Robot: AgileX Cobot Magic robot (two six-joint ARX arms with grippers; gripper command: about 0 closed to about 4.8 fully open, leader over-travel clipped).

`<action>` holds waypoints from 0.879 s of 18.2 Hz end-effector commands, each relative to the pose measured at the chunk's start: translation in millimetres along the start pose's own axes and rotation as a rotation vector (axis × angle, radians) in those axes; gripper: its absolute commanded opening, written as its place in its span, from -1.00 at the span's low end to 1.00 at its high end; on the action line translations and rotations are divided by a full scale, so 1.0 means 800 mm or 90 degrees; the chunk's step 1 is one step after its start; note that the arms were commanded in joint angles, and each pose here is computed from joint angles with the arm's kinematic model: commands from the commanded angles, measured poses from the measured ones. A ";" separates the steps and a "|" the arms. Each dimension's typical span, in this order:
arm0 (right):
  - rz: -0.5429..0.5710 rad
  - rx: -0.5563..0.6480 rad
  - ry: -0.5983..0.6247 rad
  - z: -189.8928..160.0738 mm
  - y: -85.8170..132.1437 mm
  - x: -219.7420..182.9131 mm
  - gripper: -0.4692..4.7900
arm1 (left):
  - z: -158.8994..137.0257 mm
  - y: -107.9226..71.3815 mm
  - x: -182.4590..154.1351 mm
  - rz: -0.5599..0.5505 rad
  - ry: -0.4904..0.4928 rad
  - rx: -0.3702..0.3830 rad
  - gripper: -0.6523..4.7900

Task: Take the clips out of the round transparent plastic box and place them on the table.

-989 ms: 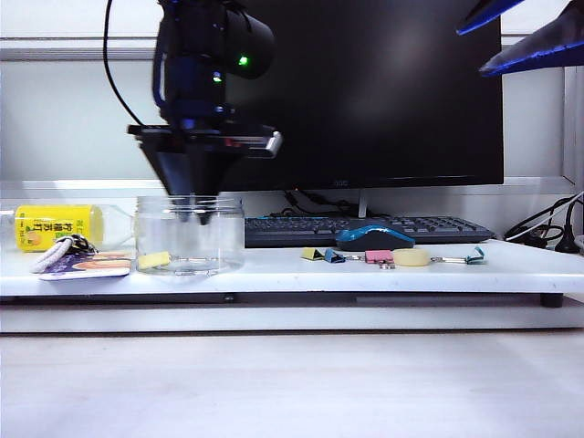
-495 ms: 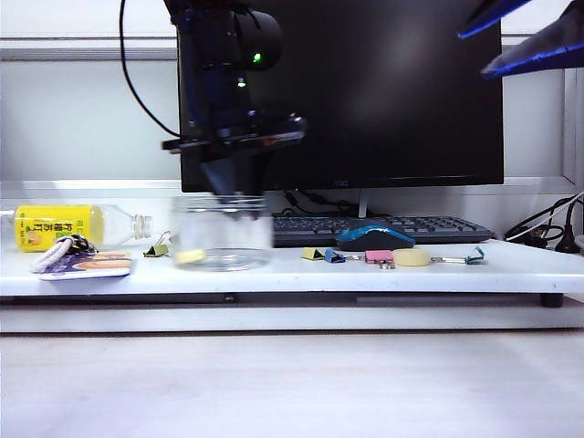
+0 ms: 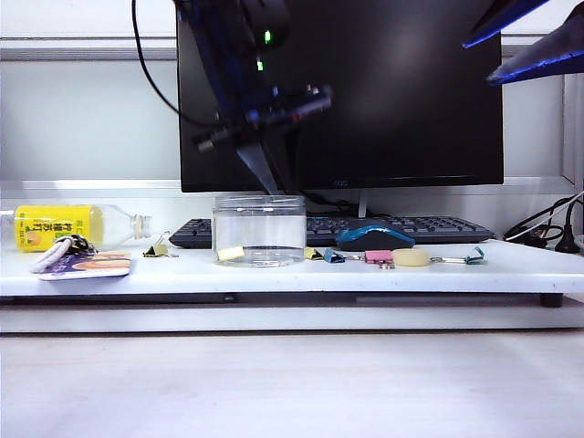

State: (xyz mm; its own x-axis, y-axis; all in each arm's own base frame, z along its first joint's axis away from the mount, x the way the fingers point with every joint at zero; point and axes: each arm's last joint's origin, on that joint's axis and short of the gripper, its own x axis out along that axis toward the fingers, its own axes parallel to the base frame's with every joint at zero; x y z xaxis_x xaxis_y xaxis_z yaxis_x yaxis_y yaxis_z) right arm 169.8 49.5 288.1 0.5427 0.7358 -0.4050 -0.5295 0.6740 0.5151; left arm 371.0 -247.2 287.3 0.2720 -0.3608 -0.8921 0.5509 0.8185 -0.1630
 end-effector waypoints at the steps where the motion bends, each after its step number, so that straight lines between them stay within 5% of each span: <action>1: 0.003 -0.008 -0.006 0.002 0.001 -0.001 -0.01 | -0.009 -0.002 -0.023 0.028 0.064 0.021 -0.30; 7: 0.004 -0.010 -0.008 0.002 0.001 -0.001 -0.02 | -0.018 0.001 -0.029 0.100 0.115 -0.013 -0.30; 16: 0.004 -0.010 -0.009 0.002 0.001 -0.001 -0.01 | -0.017 0.001 0.002 0.082 0.134 -0.214 -0.27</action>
State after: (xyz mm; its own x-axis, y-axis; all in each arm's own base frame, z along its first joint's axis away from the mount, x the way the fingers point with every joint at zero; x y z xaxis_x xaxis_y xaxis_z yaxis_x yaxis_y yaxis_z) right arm 169.8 49.5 288.2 0.5433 0.7359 -0.4039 -0.5303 0.6739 0.5144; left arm 361.3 -239.5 281.5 0.1423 -0.1743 -0.9744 0.2603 0.9563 -0.1331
